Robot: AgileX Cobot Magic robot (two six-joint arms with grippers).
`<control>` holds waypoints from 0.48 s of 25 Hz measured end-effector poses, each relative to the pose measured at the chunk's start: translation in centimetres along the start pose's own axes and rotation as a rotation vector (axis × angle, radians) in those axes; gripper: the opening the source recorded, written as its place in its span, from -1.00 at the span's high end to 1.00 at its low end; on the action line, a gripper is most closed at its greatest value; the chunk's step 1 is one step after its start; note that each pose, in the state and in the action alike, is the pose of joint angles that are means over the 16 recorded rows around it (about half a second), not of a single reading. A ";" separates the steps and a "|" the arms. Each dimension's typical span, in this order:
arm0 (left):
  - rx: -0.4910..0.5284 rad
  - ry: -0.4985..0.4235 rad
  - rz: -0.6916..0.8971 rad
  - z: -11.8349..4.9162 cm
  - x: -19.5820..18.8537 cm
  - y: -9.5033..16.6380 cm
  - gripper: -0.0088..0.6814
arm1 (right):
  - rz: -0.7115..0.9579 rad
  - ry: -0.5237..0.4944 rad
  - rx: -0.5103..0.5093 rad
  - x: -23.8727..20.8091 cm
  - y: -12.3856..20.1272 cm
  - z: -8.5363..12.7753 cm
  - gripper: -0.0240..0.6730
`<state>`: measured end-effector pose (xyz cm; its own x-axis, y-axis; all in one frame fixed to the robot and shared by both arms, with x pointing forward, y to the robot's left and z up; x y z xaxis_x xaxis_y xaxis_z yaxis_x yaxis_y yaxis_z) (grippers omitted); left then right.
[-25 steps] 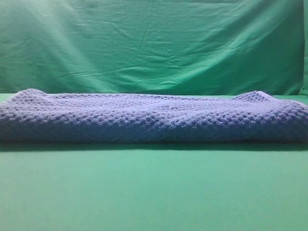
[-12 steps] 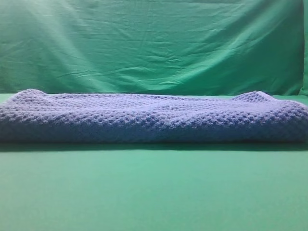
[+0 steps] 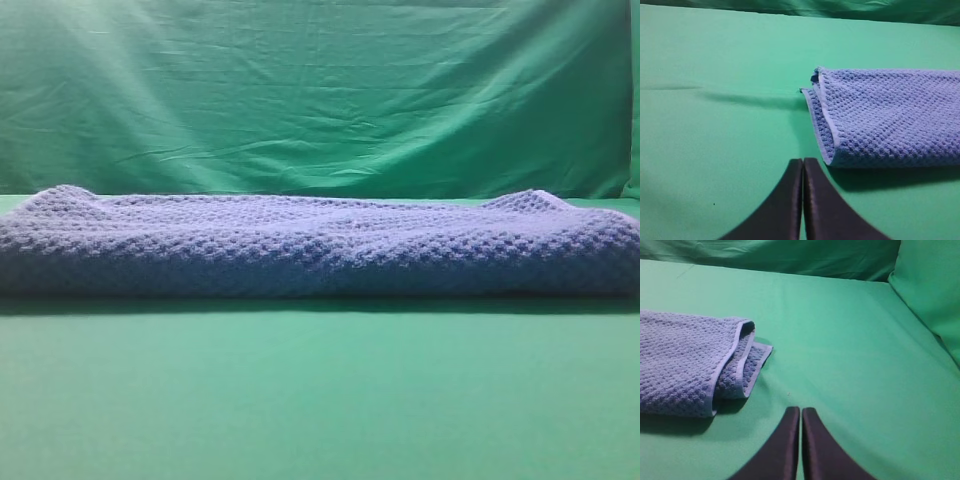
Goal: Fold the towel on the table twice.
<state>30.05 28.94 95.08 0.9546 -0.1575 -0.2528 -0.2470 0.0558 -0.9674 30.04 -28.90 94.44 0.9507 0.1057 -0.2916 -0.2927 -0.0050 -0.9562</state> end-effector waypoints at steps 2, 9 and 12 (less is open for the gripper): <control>-0.001 -0.005 0.000 0.0 0.0 0.0 0.97 | 0.000 0.003 0.001 0.0 0.0 0.0 0.93; -0.003 -0.009 0.000 0.1 0.0 0.0 0.97 | 0.000 0.004 0.001 0.0 0.0 0.0 0.93; -0.003 -0.009 0.000 0.1 0.0 0.0 0.97 | 0.000 0.004 0.001 0.0 0.0 0.0 0.93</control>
<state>30.06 29.00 95.08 0.9561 -0.1485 -0.2528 -0.2475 0.0531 -0.9674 30.05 -28.93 94.44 0.9511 0.1020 -0.2916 -0.2927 -0.0039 -0.9562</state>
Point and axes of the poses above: a point on each arm's last joint axis where the gripper is mounted, x pointing out along that axis toward the gripper, z along the wrist's bending axis when the last joint is at zero, y = z × x, the point moved 1 cm from there along x, pointing out along that axis toward the gripper, and after that the axes turned 9 degrees about x, right-handed, at the moved point
